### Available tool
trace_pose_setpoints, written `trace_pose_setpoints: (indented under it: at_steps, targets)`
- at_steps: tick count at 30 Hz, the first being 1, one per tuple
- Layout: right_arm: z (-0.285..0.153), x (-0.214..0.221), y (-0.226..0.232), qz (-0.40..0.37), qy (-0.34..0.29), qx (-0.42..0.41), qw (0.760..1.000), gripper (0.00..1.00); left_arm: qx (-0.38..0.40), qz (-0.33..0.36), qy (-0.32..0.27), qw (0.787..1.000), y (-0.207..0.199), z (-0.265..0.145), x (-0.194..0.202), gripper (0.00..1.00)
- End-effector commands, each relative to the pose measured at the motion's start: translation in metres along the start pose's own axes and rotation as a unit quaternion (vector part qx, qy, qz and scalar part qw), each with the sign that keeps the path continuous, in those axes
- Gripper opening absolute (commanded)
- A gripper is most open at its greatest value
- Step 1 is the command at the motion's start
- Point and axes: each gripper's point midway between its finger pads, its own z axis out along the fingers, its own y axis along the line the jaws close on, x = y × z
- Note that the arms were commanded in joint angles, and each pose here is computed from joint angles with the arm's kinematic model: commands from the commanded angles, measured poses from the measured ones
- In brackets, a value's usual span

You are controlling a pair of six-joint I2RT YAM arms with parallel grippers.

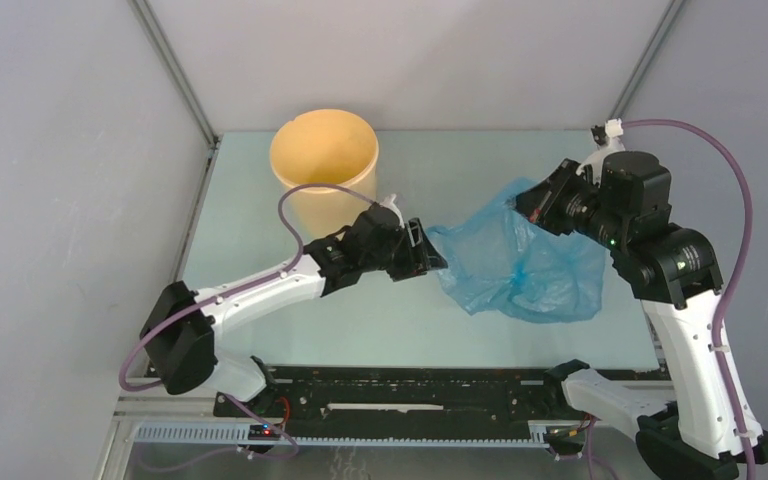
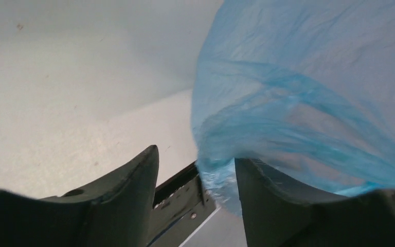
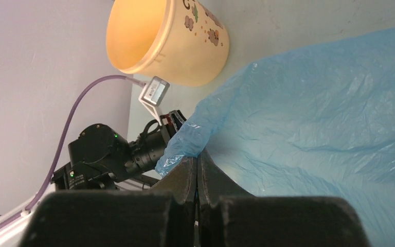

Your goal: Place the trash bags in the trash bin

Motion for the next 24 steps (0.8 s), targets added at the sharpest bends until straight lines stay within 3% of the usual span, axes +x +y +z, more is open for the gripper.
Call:
trace_pose_setpoints:
  at_steps: [1, 4, 7, 8, 10, 14, 18, 21, 24]
  targets:
    - [-0.006, -0.008, 0.01, 0.014, -0.009, -0.031, 0.999, 0.0, 0.095, 0.018, -0.109, 0.989, -0.05, -0.014, -0.051, 0.55]
    - [-0.004, -0.006, 0.0, 0.016, -0.008, -0.022, 1.0, 0.0, 0.076, -0.006, -0.119, 0.99, -0.036, -0.003, -0.071, 0.47]
    - [0.0, -0.001, -0.006, 0.014, 0.004, -0.025, 1.0, 0.0, 0.068, -0.02, -0.084, 0.994, -0.033, 0.013, -0.084, 0.43]
    - [0.002, 0.001, -0.009, 0.014, 0.007, -0.023, 1.0, 0.0, 0.052, -0.013, -0.072, 0.996, -0.033, 0.017, -0.088, 0.33]
    - [0.005, 0.002, -0.015, 0.007, 0.006, -0.018, 1.0, 0.0, 0.033, 0.011, -0.057, 0.998, -0.037, 0.022, -0.094, 0.03]
    - [0.031, -0.009, -0.05, -0.015, 0.015, 0.025, 0.999, 0.0, 0.0, 0.066, -0.115, 0.991, -0.061, -0.022, -0.149, 0.0]
    - [0.015, -0.069, -0.094, 0.006, -0.036, 0.12, 0.992, 0.0, -0.036, 0.134, -0.248, 0.959, -0.092, -0.135, -0.219, 0.0]
    - [-0.003, -0.083, -0.083, -0.046, -0.065, 0.143, 0.986, 0.0, -0.017, 0.17, -0.298, 0.939, -0.111, -0.201, -0.224, 0.0]
    - [0.001, -0.069, -0.066, -0.058, -0.029, 0.102, 0.993, 0.0, 0.021, 0.179, -0.263, 0.948, -0.114, -0.205, -0.198, 0.0]
